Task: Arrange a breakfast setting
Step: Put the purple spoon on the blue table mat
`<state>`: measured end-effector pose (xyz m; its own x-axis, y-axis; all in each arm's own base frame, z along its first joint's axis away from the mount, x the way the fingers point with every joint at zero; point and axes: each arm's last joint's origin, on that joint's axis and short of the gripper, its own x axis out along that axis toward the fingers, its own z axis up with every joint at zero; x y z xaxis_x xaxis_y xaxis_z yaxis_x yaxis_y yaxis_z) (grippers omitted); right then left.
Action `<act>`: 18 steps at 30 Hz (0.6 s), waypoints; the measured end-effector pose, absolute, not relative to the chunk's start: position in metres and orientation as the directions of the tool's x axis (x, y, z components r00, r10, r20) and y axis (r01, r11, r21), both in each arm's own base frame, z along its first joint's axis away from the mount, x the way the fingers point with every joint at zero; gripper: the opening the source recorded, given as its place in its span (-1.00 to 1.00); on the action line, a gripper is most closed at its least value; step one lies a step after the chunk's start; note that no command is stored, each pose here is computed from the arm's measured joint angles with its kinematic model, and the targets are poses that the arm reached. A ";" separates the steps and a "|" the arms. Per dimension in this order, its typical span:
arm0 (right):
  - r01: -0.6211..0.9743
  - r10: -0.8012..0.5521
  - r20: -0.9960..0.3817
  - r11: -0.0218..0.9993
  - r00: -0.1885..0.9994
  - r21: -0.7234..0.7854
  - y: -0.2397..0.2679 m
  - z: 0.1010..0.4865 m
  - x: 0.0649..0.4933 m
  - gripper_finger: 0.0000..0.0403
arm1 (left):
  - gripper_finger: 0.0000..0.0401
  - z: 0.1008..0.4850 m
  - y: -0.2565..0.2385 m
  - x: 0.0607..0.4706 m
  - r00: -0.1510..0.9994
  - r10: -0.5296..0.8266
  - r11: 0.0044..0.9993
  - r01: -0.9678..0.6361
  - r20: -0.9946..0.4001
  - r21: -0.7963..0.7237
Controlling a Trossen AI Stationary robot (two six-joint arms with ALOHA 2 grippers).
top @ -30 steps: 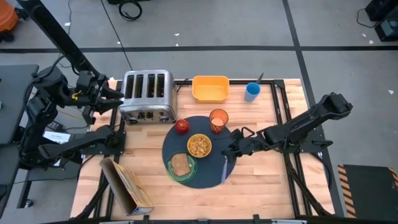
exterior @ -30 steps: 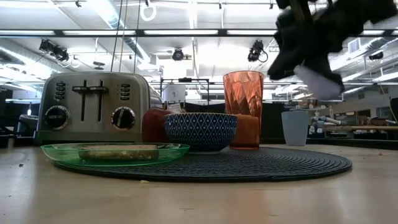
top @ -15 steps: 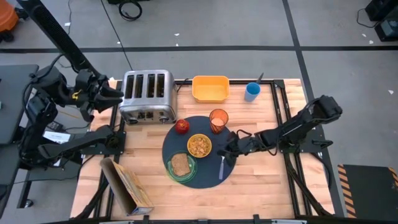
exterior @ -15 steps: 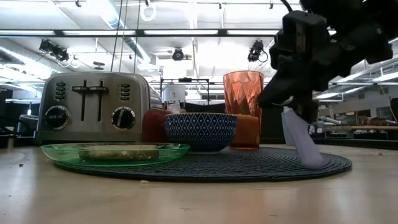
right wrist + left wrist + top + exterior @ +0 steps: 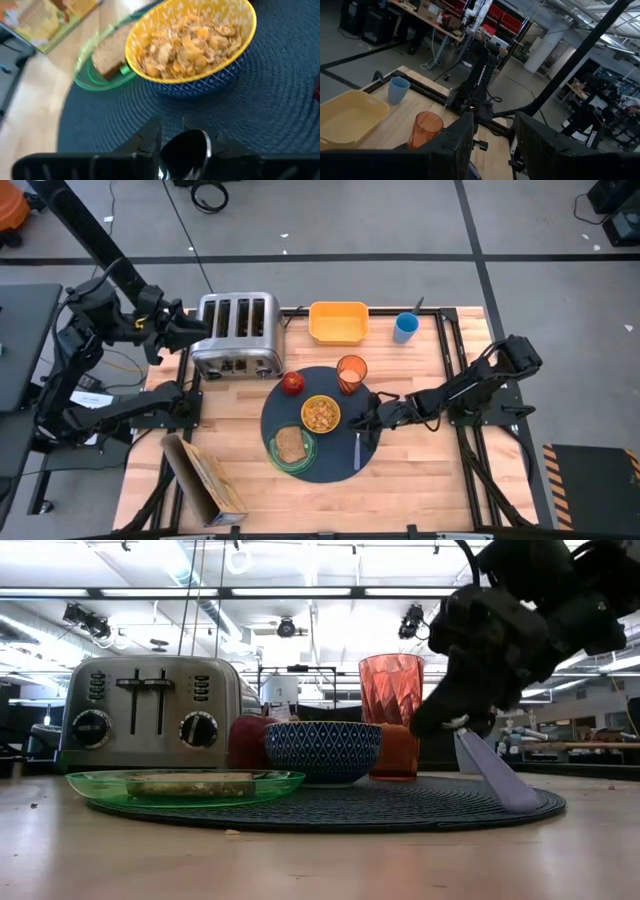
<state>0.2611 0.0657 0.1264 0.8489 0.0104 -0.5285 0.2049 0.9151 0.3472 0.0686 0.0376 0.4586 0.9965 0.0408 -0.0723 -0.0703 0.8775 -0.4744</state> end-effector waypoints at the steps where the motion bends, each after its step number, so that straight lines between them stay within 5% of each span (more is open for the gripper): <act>1: 0.201 0.008 -0.533 0.921 0.846 0.333 0.066 0.125 0.261 -0.58 | -0.25 0.458 0.038 0.069 0.996 0.041 0.876 -0.071 -0.075 -0.476; 11: 0.194 -0.046 -0.558 0.958 0.828 0.210 0.057 0.123 0.260 -0.18 | -0.25 0.459 0.039 0.070 0.997 0.040 0.878 -0.070 -0.073 -0.474; 18: 0.178 0.005 -0.541 0.942 0.841 0.286 0.057 0.132 0.259 -0.02 | -0.25 0.459 0.038 0.070 0.997 0.038 0.883 -0.068 -0.073 -0.465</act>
<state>0.2592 0.0567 0.1321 0.8408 0.0050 -0.5413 0.1783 0.9416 0.2856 0.0695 0.0384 0.4586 0.9966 0.0379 -0.0729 -0.0676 0.8828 -0.4649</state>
